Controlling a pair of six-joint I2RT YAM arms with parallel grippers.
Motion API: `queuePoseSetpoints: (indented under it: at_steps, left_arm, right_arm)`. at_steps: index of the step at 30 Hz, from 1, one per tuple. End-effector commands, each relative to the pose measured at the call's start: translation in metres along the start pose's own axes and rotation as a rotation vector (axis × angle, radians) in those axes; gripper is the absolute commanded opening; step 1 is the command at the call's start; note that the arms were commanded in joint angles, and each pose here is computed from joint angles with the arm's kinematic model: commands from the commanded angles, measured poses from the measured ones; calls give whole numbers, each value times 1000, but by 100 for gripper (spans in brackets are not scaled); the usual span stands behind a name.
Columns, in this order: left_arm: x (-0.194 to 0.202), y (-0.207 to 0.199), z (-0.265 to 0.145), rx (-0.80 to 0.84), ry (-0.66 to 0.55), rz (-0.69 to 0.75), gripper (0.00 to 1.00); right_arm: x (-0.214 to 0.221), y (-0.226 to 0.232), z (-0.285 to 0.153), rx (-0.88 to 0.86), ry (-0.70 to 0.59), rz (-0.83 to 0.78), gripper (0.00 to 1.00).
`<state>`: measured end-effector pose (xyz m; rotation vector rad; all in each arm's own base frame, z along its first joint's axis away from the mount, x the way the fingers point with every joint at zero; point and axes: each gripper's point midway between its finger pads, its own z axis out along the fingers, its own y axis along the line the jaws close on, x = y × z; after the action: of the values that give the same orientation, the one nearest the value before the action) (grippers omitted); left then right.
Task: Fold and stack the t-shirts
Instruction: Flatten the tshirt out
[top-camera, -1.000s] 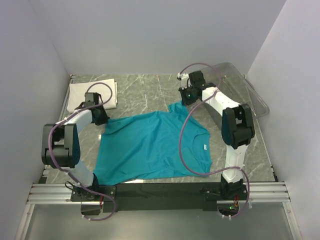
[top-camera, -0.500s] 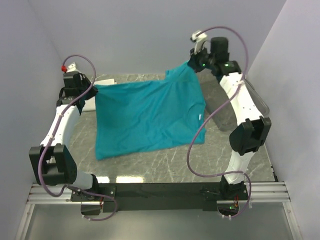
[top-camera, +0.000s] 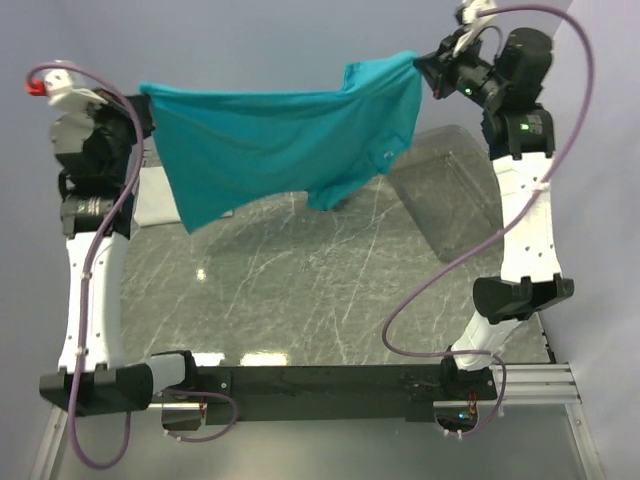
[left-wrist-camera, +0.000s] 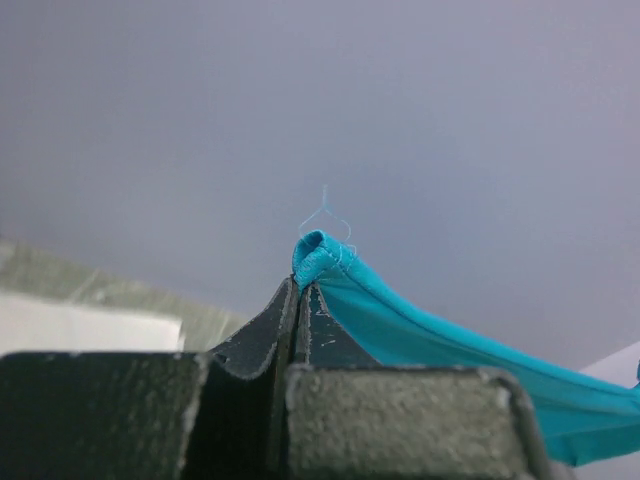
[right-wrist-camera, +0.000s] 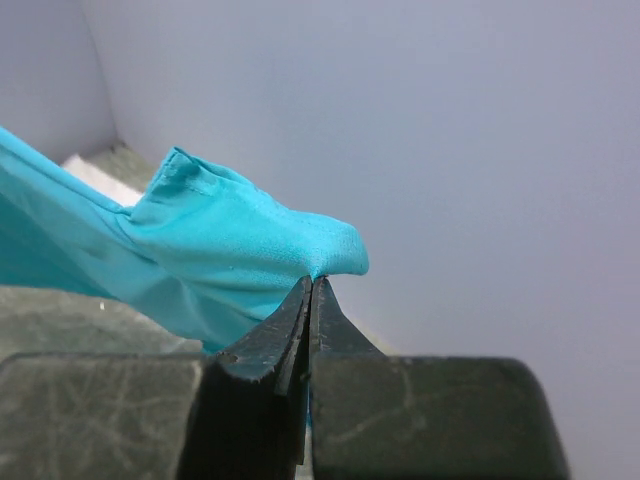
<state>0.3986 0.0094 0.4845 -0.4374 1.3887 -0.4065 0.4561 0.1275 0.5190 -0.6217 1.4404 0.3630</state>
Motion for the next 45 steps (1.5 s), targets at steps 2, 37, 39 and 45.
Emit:
queuePoseSetpoints:
  at_steps: [2,37,39,45]
  left_arm:
    - [-95,-51,-44,110,-256,10,1]
    - [132,93,-63,-209,125,-167,1]
    - [186,127,-56,-296,231,-190,0]
    - [288,200,-20,-499,429,-189,0]
  right_arm:
    - [-106,14,-64,12,-240,-86,0]
    - [127,86,-3,-296,160,207,0]
    - [193,88,20,-308,267,254,0]
    - [314,85,74,-275,440,289,0]
